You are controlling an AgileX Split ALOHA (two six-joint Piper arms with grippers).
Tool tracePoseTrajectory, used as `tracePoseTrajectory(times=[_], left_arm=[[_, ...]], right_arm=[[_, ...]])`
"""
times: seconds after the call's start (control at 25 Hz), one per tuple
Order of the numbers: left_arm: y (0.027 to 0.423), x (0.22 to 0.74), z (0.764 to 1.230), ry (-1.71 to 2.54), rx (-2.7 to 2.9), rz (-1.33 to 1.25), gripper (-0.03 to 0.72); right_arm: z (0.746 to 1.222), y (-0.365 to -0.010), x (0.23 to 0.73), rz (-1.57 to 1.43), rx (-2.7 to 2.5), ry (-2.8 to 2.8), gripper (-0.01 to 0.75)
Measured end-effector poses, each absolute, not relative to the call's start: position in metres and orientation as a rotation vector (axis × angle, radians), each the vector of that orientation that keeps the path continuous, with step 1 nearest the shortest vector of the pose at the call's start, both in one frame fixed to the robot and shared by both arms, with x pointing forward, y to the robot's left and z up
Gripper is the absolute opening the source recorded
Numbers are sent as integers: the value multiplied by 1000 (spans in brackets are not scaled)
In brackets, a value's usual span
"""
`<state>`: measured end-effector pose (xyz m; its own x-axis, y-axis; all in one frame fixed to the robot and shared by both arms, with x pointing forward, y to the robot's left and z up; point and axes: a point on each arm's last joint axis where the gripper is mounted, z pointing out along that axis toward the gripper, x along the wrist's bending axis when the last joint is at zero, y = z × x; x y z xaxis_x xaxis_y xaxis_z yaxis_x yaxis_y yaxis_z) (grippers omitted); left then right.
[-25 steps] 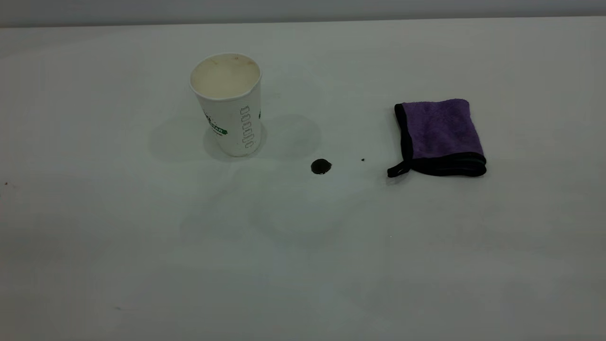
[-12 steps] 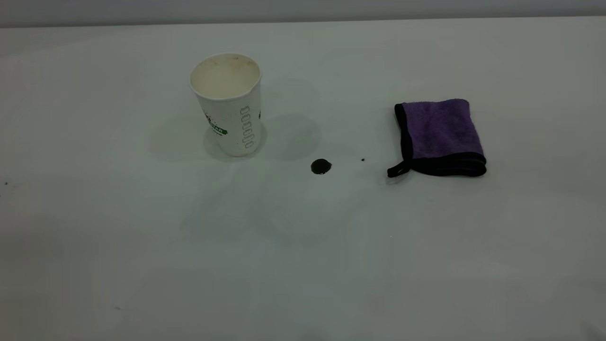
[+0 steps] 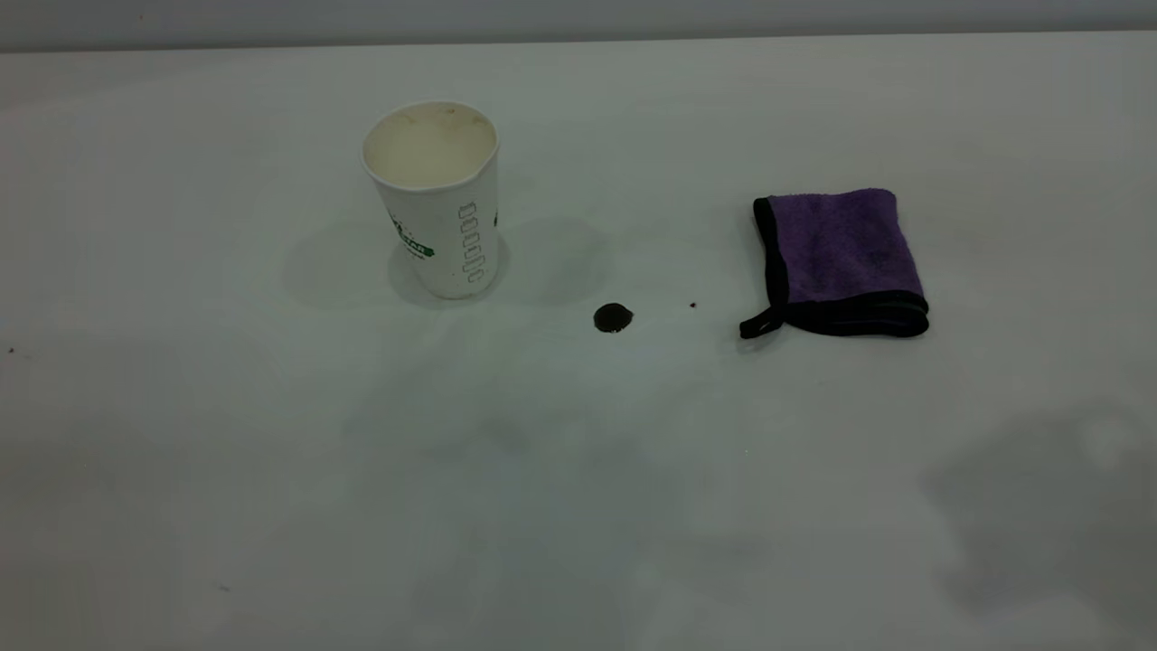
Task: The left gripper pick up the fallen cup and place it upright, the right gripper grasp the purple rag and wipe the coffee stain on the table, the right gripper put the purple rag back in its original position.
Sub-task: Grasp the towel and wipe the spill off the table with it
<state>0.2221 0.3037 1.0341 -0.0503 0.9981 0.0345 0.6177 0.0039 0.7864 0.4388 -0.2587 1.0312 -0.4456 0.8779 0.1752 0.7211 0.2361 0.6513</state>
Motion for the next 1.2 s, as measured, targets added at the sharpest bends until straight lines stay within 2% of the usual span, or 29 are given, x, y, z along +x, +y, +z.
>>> tracePoseTrajectory(times=[0.28,0.68,1.2], left_arm=[[304,222,1034,1724,1667,874,511],[304,222,1034,1724,1667,874,511],[304,222,1034,1724,1667,874,511]], right_arm=[[972,-227,500,821,1544,2420,549],[892,-218,567,509,1825,2514,512],[815,-195,638,256,1735,2545,509]])
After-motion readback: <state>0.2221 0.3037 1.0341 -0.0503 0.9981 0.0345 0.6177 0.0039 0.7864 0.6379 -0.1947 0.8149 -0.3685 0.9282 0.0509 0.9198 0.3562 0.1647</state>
